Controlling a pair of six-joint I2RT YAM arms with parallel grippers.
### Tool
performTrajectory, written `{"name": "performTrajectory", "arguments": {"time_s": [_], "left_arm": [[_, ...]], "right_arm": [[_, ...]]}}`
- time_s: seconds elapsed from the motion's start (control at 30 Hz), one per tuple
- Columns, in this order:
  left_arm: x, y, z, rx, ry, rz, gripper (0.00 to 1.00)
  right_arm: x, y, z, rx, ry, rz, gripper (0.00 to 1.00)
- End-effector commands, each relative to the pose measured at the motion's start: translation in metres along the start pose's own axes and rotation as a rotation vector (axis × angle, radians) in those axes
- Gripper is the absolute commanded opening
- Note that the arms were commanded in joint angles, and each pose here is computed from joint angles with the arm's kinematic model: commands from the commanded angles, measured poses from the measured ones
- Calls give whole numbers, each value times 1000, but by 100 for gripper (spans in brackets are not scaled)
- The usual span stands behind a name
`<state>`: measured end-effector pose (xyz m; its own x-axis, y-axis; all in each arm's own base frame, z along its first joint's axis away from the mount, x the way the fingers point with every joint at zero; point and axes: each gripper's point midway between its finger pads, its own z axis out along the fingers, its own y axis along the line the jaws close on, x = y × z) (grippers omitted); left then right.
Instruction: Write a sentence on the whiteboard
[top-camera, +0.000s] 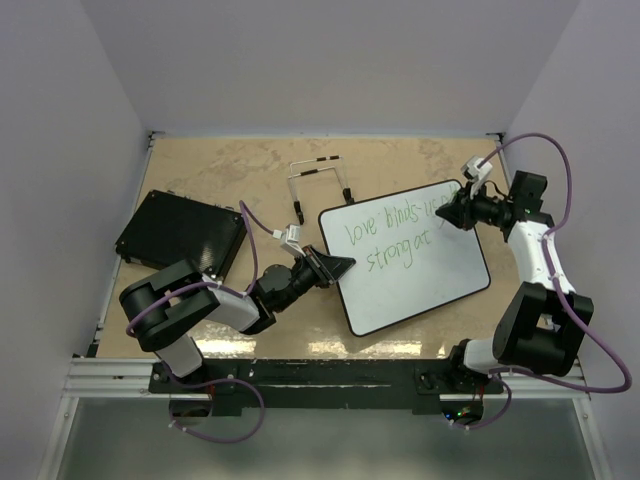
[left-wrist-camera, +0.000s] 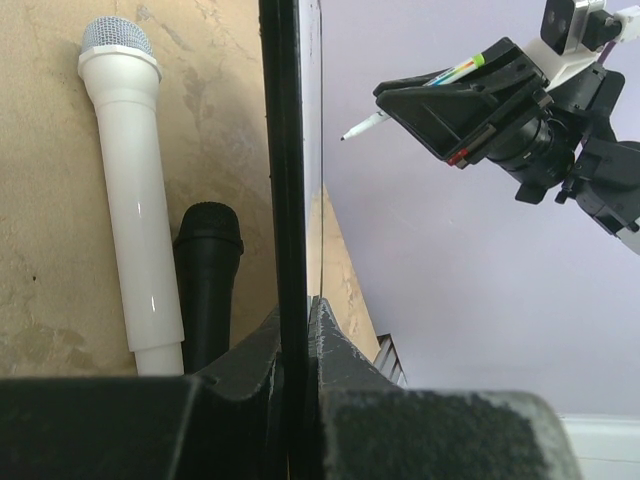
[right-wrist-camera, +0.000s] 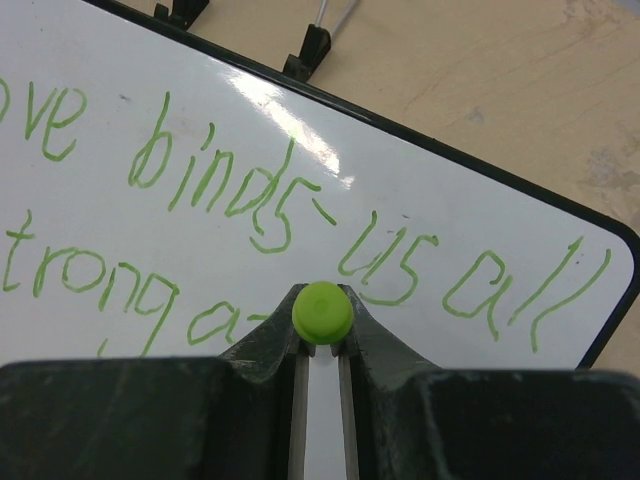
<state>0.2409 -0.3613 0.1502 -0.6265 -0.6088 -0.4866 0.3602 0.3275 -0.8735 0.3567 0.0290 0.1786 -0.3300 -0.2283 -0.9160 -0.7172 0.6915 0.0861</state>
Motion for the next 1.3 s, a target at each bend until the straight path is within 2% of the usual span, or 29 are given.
{"name": "performTrajectory", "arguments": {"time_s": [0.0, 0.6, 0.73, 0.87, 1.27], "left_arm": [[-13, -18, 2, 71, -35, 97, 0], [-18, -31, 1, 111, -41, 137, 0], [-23, -42, 1, 145, -46, 159, 0], [-25, -47, 3, 161, -48, 164, 0], [-22, -88, 10, 316, 42, 222, 0]], "right_arm": [[-27, -2, 5, -19, -64, -50, 0], [-41, 9, -8, -11, -50, -67, 0], [-62, 34, -29, -38, -39, -108, 0], [-90, 61, -51, -18, -95, -143, 0], [-105, 99, -80, -2, -105, -154, 0]]}}
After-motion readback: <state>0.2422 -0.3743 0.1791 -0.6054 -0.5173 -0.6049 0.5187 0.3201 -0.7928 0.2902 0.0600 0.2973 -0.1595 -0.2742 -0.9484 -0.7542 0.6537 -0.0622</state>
